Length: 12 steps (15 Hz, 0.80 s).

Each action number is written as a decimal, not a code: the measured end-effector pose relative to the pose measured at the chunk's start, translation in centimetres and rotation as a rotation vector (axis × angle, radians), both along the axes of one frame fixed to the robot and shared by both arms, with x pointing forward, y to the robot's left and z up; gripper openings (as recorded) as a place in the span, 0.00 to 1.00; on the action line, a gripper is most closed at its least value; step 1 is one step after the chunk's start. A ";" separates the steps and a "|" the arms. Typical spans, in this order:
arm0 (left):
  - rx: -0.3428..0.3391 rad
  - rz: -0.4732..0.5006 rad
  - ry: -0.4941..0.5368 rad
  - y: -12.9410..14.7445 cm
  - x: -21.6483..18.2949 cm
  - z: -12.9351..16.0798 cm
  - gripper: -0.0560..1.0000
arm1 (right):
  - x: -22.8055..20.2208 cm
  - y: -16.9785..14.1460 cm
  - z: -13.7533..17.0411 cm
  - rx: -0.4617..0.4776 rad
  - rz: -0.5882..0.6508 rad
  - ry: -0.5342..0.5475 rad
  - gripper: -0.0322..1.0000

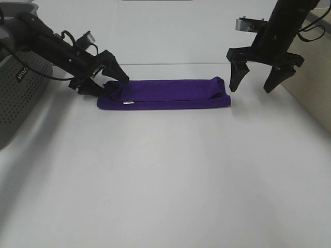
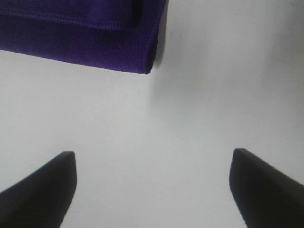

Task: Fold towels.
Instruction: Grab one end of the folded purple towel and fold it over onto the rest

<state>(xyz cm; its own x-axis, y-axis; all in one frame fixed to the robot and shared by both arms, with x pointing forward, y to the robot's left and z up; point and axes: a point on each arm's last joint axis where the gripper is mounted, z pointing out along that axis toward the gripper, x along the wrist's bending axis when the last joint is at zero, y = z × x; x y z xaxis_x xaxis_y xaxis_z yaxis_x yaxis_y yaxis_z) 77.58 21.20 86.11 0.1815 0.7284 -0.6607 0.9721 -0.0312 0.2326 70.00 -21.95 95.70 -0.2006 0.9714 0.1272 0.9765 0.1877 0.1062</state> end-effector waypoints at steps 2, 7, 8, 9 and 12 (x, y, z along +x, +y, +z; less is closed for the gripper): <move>-0.003 -0.052 0.001 -2.9 -0.5 -0.2 0.86 | 0.0 -0.2 0.0 -0.019 0.005 -0.003 0.84; 0.039 -0.127 0.000 -6.5 -1.5 -0.4 0.75 | 0.0 -0.2 0.0 -0.024 0.006 -0.003 0.84; 0.066 -0.124 0.013 -6.5 -1.6 -0.7 0.57 | 0.0 -0.2 0.0 -0.025 0.007 -0.004 0.84; 0.094 -0.124 0.022 -6.4 -1.6 -1.0 0.32 | 0.0 -0.2 0.0 -0.026 0.007 -0.004 0.84; 0.127 -0.127 0.017 -6.1 -1.6 -0.8 0.10 | 0.0 -0.2 0.0 -0.026 0.007 -0.004 0.84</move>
<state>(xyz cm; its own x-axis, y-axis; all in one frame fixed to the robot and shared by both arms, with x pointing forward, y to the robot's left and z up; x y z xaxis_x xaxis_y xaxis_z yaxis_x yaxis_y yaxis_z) 75.93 15.10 85.34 0.2670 0.7780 -0.5687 0.9622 -0.1820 0.2028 70.02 -22.18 95.67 -0.2078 0.9729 0.1013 0.9747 0.1972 0.1049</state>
